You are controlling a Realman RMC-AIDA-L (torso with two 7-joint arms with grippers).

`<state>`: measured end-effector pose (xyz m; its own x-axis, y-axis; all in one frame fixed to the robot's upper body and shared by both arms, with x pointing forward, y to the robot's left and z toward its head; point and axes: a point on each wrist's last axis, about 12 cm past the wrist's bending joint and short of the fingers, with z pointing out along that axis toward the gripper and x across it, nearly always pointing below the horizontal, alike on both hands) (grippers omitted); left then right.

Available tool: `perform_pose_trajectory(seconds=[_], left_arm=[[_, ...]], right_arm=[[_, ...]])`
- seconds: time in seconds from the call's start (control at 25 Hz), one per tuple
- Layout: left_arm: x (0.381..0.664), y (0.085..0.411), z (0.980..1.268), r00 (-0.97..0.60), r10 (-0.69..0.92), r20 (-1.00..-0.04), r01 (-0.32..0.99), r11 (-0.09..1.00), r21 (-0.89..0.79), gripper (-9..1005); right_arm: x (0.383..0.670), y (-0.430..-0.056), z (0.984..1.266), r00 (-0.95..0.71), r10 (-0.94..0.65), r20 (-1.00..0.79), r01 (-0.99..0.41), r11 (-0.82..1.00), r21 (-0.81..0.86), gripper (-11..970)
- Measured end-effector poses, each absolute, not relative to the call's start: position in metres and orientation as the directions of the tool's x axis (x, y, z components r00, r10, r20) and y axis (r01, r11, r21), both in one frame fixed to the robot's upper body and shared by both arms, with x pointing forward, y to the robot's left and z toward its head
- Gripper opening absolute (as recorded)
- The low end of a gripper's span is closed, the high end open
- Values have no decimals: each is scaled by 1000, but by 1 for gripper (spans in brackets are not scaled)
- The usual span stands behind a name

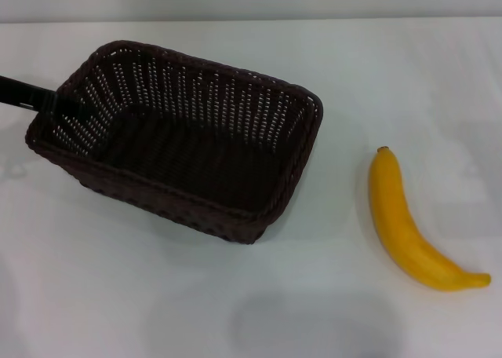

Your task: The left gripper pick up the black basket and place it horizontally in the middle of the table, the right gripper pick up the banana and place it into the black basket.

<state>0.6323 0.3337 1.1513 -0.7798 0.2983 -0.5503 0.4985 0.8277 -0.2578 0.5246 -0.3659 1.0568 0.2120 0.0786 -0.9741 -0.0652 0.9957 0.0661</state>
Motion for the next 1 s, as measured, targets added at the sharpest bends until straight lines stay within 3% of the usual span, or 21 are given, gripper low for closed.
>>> perform_pose_trajectory(seconds=[0.24,0.56,0.8,1.0], left_arm=[[626,328,1144,-787,287,-546,498,818,-288,275],[627,318,1155,-834,141,-534,396,826,-401,153],[627,309,1179,-852,19,-523,302,834,-462,152],[627,297,1187,-894,-50,-446,209,833,-513,154]], right_arm=[[526,-365,1058,217,77,-973,-74,995,62,842],[532,-370,1070,265,56,-963,-80,996,36,842],[534,-378,1080,307,17,-952,-67,998,-4,841],[536,-389,1089,324,-27,-946,-54,997,-47,842]])
